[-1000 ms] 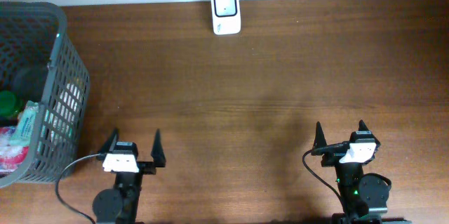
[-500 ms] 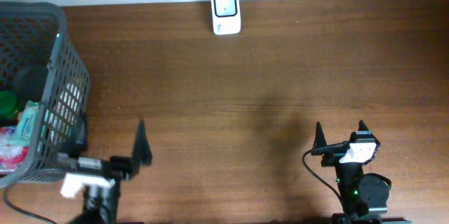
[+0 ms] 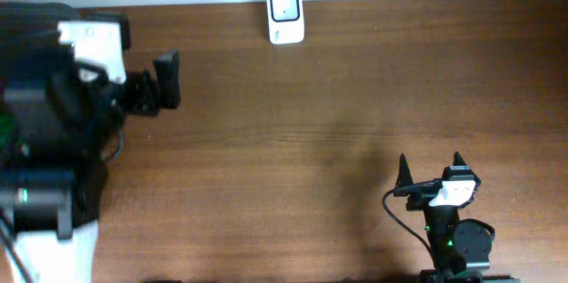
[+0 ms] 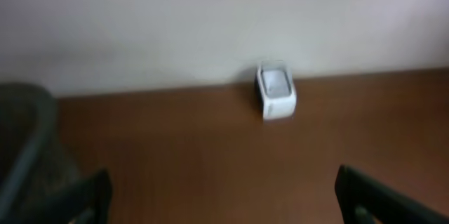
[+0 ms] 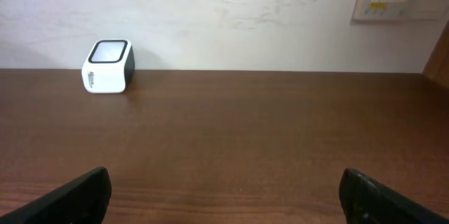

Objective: Scan the item barcode
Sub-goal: 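Reach the left gripper into the basket and grasp the green tissue pack, then carry the green tissue pack to the table centre and release it, then grasp the white-green tube in the basket with the left gripper, then place the white-green tube beside the tissue pack and withdraw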

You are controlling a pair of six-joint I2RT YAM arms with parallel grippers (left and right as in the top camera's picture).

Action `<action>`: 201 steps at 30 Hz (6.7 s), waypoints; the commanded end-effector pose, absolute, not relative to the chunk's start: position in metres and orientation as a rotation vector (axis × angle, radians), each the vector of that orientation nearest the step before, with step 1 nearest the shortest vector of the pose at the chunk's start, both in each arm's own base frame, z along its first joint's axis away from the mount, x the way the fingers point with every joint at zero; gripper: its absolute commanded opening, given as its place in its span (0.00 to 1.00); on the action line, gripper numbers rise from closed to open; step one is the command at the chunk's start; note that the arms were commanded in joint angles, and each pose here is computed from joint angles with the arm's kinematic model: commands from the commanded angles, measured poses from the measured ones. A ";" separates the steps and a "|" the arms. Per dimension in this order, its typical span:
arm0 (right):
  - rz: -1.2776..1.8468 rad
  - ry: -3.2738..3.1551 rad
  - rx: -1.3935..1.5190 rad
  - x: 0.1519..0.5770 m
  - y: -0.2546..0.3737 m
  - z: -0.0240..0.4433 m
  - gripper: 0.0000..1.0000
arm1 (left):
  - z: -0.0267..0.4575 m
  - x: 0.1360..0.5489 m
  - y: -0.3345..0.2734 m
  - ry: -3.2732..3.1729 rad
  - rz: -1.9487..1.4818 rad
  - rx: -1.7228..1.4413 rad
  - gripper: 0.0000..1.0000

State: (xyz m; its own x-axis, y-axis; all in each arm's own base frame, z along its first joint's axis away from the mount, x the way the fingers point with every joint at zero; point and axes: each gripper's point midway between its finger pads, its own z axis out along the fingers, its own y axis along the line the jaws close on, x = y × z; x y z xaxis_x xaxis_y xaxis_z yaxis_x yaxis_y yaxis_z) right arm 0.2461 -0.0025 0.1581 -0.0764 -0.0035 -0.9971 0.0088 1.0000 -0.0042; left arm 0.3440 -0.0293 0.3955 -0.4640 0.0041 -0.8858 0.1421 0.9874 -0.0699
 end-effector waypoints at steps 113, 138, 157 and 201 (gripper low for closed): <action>-0.017 1.652 0.001 0.246 -0.003 0.155 0.99 | 0.324 0.447 -0.082 2.579 -0.254 -0.099 0.66; -0.017 1.652 0.001 0.246 -0.003 0.155 0.99 | 0.257 0.325 0.274 2.513 0.195 -1.032 0.91; -0.017 1.651 0.001 0.246 -0.003 0.155 0.99 | 0.037 0.339 0.217 3.040 -0.174 -0.756 0.17; -0.017 1.651 0.001 0.246 -0.003 0.155 0.99 | 0.071 0.426 -0.277 2.652 -0.265 -0.006 0.00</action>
State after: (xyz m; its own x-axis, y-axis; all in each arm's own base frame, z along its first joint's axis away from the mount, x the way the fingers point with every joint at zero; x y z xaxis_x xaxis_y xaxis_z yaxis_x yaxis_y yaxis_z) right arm 0.2461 -0.0030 0.1583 -0.0753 -0.0035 -0.9972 0.0119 0.9999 -0.0044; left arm 0.4255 -0.2863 0.0820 -0.9044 -0.0459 -0.4243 0.0607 0.9703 -0.2341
